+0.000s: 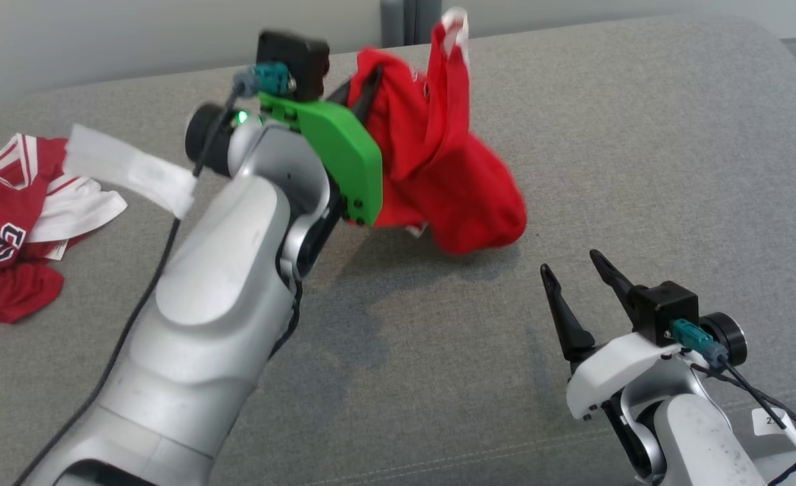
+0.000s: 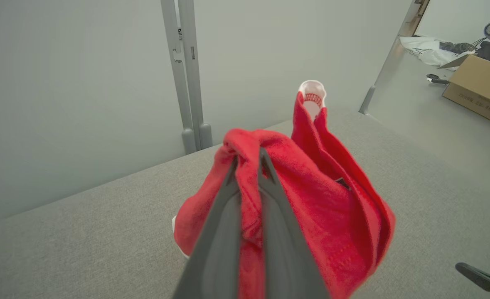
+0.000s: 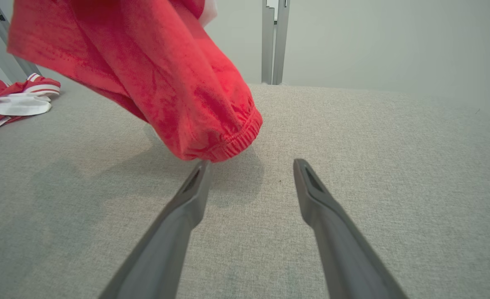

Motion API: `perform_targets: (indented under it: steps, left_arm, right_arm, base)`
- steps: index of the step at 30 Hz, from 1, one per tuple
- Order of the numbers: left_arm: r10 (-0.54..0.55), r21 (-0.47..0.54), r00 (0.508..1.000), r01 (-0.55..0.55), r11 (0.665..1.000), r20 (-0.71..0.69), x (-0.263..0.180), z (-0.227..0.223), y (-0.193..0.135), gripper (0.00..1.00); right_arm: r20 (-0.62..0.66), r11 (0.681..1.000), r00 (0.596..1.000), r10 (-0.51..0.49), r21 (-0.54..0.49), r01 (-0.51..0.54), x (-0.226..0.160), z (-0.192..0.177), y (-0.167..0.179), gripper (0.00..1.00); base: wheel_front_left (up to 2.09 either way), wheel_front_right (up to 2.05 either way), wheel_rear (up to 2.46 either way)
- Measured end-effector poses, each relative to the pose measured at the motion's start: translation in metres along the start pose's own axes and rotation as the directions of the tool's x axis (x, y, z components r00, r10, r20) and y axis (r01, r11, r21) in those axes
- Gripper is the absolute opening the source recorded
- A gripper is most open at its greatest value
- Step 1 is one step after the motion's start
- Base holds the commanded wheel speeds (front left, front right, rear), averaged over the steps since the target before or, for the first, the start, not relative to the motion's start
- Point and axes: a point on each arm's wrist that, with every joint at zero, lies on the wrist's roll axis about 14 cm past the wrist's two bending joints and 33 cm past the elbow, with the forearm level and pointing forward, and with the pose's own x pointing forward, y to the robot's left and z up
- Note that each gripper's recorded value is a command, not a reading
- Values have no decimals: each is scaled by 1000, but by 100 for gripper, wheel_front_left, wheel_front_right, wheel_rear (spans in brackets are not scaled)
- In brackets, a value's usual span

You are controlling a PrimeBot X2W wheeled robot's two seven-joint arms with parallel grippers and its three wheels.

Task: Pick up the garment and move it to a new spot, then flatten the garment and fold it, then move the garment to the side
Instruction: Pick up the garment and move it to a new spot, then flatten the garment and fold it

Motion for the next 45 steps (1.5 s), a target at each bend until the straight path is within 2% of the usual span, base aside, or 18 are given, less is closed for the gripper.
perform_targets:
  steps: [6,9,13,14,15,23,27,31,35,41,45]
  left_arm:
    - [55,-77,976,-72,994,-213,-11,-103,16,0]
    - [116,-90,950,-148,985,-289,-23,-134,35,0]
    - [209,-88,919,-251,964,-335,-41,-152,62,0]
    - [230,-84,914,-271,959,-334,-46,-154,67,60]
    - [249,-75,908,-290,954,-338,-51,-156,73,100]
    - [378,-30,862,-411,911,-338,-95,-160,106,100]
    - [400,-20,861,-427,904,-316,-105,-152,111,100]
    - [377,-18,892,-394,919,-249,-104,-124,99,100]
    - [304,-15,922,-317,948,-239,-90,-107,70,100]
    - [231,-15,922,-248,969,-312,-70,-117,43,100]
    - [219,-10,914,-236,972,-343,-49,-117,41,100]
  right_arm:
    - [-10,1000,1000,-28,9,29,1,-6,-10,100]
    - [-14,999,999,-32,14,32,2,-9,-12,100]
    - [-9,999,1000,-29,21,29,3,-8,-11,100]
    - [-4,999,1000,-26,22,27,3,-7,-10,100]
    - [-2,999,1000,-23,23,23,3,-6,-9,100]
    - [25,1000,1000,0,21,0,-2,4,0,100]
    - [34,1000,999,4,19,-4,-6,8,3,100]
    - [37,1000,999,14,17,-15,-14,11,8,100]
    - [42,1000,999,24,14,-25,-20,13,13,100]
    - [46,1000,999,8,13,-9,-27,15,8,100]
    - [27,1000,999,-27,14,26,-30,9,-3,100]
  base:
    - [0,0,0]
    - [0,0,0]
    - [0,0,0]
    - [0,0,0]
    - [0,0,0]
    - [0,0,0]
    - [0,0,0]
    - [0,0,0]
    - [0,0,0]
    - [0,0,0]
    - [0,0,0]
